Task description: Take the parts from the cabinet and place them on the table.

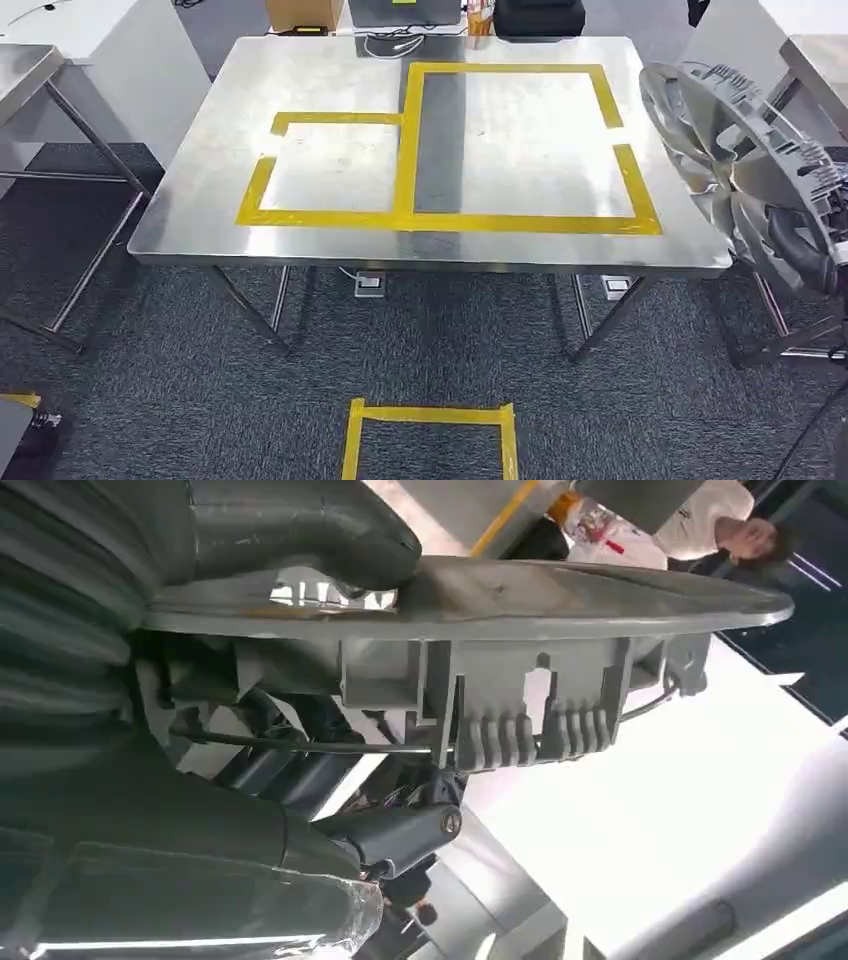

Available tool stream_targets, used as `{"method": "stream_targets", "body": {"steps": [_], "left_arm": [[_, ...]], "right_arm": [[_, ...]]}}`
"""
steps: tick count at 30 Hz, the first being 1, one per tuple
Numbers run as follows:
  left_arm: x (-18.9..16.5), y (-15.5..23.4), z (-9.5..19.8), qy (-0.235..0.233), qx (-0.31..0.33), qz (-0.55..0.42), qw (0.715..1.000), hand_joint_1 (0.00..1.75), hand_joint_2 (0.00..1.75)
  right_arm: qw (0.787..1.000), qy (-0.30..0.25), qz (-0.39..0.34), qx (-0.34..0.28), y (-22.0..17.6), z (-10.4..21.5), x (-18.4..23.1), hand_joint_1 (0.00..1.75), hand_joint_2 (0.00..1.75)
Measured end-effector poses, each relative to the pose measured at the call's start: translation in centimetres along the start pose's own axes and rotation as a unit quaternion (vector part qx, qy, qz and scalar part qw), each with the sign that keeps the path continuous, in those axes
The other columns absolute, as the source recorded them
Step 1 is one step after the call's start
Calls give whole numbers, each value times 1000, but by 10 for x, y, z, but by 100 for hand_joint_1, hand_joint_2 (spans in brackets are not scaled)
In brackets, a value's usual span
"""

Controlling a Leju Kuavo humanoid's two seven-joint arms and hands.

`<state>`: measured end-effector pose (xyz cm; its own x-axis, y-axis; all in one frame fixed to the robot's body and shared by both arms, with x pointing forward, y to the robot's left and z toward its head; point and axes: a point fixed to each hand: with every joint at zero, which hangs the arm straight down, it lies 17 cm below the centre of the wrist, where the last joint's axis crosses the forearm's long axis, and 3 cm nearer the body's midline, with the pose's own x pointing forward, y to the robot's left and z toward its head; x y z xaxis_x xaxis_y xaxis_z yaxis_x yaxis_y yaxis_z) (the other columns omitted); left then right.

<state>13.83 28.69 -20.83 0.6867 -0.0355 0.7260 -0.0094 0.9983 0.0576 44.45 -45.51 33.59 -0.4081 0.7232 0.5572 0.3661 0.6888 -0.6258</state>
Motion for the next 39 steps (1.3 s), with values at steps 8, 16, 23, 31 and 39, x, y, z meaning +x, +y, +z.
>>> {"method": "stream_targets", "body": {"steps": [8, 16, 23, 31, 39], "left_arm": [[-1, 3, 1, 3, 3, -5, 1000, 0, 175], [1, 1, -1, 0, 4, -5, 1000, 0, 175], [0, -2, 0, 2, 1, -1, 1000, 0, 175], [2, 2, -2, 2, 6, -7, 1000, 0, 175], [5, 7, -5, -1, 15, -13, 1000, 0, 175]], "right_arm": [[1000, 10, -2, -6, -4, 10, -6, 171, 175], [1000, 9, 0, -6, -4, 12, -6, 171, 175], [1000, 27, 10, -10, -1, 9, -11, 171, 175], [999, 36, 11, -25, -6, 8, -10, 171, 175], [999, 34, 6, -7, 7, 3, -6, 171, 175]]}}
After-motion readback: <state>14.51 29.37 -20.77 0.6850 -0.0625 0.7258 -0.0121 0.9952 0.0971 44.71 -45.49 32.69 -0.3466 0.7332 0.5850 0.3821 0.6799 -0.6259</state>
